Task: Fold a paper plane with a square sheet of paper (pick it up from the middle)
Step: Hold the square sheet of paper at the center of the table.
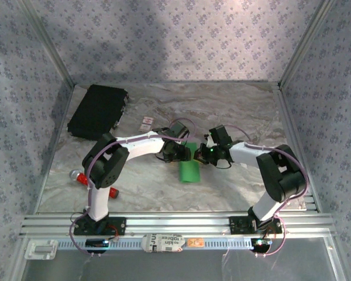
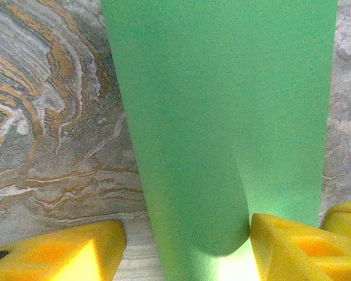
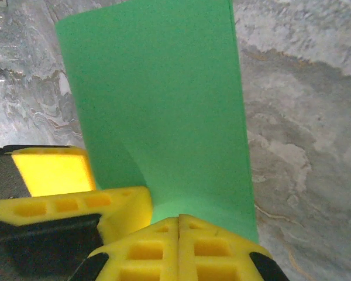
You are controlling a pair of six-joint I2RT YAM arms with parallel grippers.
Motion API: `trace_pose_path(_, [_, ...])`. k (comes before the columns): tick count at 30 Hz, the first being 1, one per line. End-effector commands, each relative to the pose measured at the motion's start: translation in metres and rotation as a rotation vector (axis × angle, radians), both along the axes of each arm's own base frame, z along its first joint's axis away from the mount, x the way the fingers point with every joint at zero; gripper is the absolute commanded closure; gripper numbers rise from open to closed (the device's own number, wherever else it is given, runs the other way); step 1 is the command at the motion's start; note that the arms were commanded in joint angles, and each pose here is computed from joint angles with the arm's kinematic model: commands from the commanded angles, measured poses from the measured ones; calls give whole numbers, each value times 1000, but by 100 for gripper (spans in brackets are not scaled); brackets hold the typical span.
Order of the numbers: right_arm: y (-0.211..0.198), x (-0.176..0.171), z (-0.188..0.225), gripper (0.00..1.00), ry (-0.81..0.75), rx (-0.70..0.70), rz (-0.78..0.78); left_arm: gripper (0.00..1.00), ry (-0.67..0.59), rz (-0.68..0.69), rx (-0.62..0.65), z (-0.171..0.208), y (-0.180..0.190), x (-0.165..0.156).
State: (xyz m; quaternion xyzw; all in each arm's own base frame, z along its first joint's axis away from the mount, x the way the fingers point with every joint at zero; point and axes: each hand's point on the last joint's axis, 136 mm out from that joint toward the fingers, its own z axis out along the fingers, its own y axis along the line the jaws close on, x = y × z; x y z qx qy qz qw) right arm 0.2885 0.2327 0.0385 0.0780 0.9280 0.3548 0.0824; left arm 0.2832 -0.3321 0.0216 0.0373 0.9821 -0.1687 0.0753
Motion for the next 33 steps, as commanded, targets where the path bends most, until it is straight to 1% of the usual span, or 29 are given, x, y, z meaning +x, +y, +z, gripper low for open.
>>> trace_pose_path(1, [9,1,-2,100,3,23,34,38,111,9,171,-67,35,-26])
trace_pose_path(6, [3,-4,-19,100,33,-10,37,38,111,3,173,-68,34,-26])
trace_pose_path(12, [-19,-21,-50,100,75,-133,51,38,107,5,156,-62,31,-24])
trace_pose_path(15, [-30,-27,-63,100,104,-193,62,37,87,8,123,-46,24,-18])
trace_pose_path(17, [-35,-27,-65,100,113,-216,50,37,66,12,80,-29,16,-13])
trace_pose_path(18, [-36,-26,-64,100,95,-226,77,37,53,15,58,-20,13,-10])
trace_pose_path(22, [-35,-21,-60,100,79,-236,120,34,-12,40,-45,21,5,3])
trace_pose_path(26, [-36,-18,-58,100,77,-254,150,33,-60,61,-139,52,6,10])
trace_pose_path(28, [-36,-17,-57,100,73,-262,160,37,-75,70,-202,63,5,13])
trace_pose_path(29, [-36,-16,-56,100,72,-263,162,40,-76,78,-242,66,5,13])
trace_pose_path(33, [-36,-15,-56,100,72,-264,159,60,-69,75,-425,76,-6,13])
